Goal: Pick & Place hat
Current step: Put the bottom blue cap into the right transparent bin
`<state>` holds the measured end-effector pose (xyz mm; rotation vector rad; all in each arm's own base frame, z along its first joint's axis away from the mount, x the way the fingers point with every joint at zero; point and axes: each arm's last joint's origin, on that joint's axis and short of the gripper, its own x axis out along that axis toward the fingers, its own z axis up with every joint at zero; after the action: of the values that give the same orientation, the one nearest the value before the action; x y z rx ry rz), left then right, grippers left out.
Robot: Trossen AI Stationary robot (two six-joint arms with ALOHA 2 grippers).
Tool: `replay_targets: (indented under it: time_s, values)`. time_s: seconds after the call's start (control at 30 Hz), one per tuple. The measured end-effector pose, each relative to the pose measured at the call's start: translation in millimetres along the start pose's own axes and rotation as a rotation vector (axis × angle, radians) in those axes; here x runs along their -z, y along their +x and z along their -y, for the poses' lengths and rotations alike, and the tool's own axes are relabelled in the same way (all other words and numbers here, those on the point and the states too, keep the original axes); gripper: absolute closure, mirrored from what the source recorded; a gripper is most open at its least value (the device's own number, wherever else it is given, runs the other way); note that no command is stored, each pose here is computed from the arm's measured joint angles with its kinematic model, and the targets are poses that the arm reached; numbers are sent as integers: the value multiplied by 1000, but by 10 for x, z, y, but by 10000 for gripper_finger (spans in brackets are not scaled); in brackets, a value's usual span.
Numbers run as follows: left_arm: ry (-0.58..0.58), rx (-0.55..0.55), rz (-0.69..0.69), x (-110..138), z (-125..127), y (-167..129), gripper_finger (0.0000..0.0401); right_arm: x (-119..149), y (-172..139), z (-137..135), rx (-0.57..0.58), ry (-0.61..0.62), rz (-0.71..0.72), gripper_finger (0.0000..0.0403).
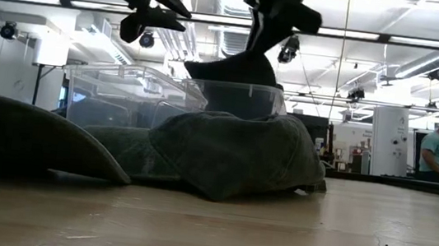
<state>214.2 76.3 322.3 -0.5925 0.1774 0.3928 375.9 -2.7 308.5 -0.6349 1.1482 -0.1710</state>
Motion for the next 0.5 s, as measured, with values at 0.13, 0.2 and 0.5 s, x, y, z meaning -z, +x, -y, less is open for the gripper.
replay_targets:
  time_s: [0.13,0.2,0.5]
  values:
    - [-4,0,-2,2,0,1,268,13,21,43,8,79,0,383]
    - [-9,0,-1,1,-1,1,268,8,30,63,14,127,10,385]
    - [-24,0,-3,2,-1,1,268,65,126,120,25,110,14,386]
